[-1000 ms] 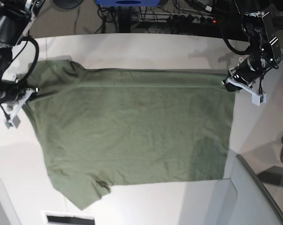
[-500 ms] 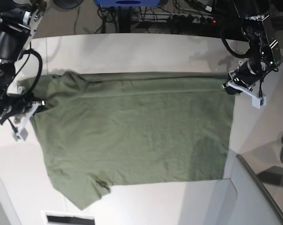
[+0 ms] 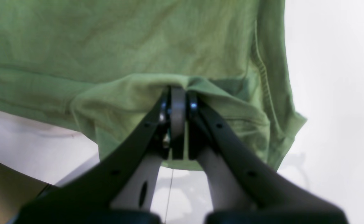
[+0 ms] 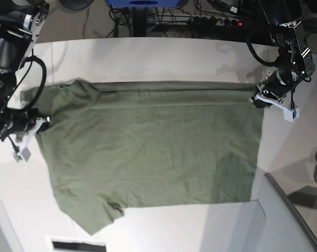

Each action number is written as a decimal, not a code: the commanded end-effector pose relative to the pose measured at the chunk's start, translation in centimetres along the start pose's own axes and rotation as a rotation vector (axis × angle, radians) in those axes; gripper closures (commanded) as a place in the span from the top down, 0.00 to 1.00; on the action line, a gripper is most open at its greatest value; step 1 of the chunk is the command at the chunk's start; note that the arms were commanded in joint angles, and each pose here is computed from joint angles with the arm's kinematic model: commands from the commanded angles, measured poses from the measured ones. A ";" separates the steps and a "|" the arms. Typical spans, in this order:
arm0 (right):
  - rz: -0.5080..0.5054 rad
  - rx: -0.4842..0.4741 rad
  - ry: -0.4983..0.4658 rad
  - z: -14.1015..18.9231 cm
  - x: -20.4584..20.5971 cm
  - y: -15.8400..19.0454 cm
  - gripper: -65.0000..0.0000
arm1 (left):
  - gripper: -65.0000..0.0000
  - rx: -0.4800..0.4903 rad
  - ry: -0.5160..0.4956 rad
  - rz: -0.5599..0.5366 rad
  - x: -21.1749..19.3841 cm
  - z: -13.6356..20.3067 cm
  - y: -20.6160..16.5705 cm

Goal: Layout the t-shirt on the table in an organized manner, then fold the t-shirt properly
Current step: 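Regrasp the shirt edge with both grippers and tug it taut, then release the shirt and lift the right gripper away from the edge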

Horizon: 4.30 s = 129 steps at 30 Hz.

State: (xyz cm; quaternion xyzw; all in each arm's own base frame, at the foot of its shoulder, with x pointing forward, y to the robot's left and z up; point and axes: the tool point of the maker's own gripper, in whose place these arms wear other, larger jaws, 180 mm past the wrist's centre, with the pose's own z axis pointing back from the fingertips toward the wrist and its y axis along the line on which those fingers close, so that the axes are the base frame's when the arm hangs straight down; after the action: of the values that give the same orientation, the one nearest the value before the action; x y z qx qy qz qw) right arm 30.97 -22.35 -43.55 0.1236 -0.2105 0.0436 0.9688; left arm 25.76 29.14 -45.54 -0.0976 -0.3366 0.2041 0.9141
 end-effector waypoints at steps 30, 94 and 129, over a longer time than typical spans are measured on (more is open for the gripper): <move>0.076 -0.047 -0.300 3.8 6.7 0.0 0.64 | 0.79 0.059 -0.175 0.082 5.4 2.3 3.3; 0.241 0.176 -0.099 -4.7 3.1 9.2 0.00 | 0.00 0.145 -0.018 -0.111 -2.2 8.9 8.3; -0.162 -0.121 -0.130 4.2 -7.9 -0.2 0.58 | 0.00 0.224 0.042 -0.201 -3.1 9.1 9.7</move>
State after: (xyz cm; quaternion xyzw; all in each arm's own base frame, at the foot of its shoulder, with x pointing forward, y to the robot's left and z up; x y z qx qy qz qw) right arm 21.07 -24.07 -44.10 0.0784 -0.2421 -0.0633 0.9650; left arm 13.78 36.30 -44.57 0.0310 -0.2807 0.1525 0.9471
